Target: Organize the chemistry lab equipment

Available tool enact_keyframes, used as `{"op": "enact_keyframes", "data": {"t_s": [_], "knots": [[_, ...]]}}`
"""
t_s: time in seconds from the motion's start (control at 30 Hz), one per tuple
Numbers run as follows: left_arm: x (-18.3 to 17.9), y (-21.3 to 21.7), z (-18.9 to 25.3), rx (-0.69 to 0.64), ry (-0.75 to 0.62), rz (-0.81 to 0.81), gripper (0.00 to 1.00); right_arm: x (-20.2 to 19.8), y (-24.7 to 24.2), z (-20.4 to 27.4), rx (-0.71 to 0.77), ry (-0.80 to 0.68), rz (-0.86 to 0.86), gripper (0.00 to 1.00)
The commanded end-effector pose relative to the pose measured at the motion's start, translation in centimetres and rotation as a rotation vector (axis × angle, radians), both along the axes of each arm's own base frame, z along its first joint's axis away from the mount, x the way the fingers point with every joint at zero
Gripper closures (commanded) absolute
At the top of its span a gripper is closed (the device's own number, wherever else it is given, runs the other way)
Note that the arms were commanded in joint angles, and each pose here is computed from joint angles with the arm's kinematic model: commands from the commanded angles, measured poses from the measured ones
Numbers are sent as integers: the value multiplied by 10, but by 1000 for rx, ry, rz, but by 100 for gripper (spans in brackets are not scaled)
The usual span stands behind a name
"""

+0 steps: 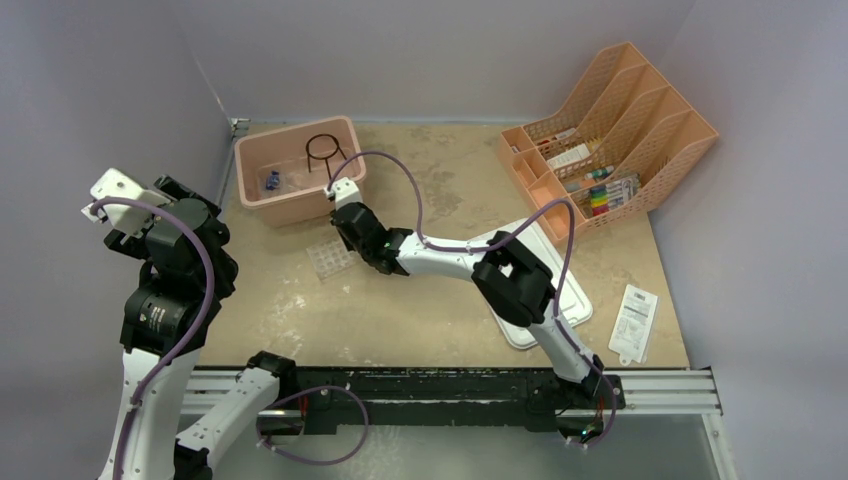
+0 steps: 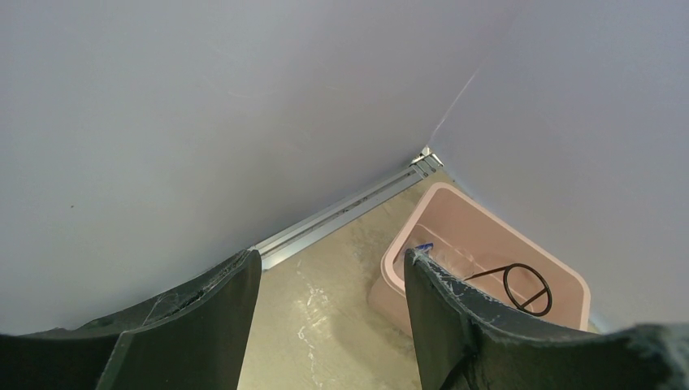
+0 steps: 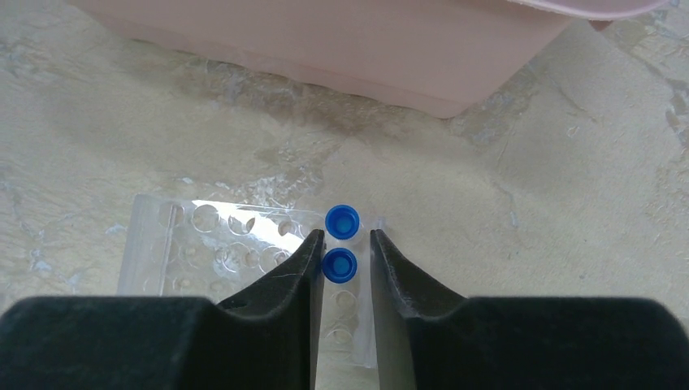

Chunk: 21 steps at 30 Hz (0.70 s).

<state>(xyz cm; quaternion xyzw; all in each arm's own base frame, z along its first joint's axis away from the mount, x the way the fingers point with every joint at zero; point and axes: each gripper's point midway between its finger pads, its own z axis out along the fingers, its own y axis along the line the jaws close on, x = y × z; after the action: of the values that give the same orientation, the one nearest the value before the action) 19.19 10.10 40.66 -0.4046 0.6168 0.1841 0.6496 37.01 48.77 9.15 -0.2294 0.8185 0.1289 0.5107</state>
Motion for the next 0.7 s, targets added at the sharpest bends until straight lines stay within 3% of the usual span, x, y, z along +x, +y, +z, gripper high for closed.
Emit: {"op": "enact_keyframes", "data": {"t_s": [0.0,0.2,0.67], "knots": [[-1,1,1,6,-2,-2,36,8,5,25,71,-37,-23,68],[3,-3,0,-1,-1,-27,36,0,7,47,124,-31,11,53],[11,-12,-3,-15,9,-87,36,-8,-4,75,159,-11,-6,45]]}}
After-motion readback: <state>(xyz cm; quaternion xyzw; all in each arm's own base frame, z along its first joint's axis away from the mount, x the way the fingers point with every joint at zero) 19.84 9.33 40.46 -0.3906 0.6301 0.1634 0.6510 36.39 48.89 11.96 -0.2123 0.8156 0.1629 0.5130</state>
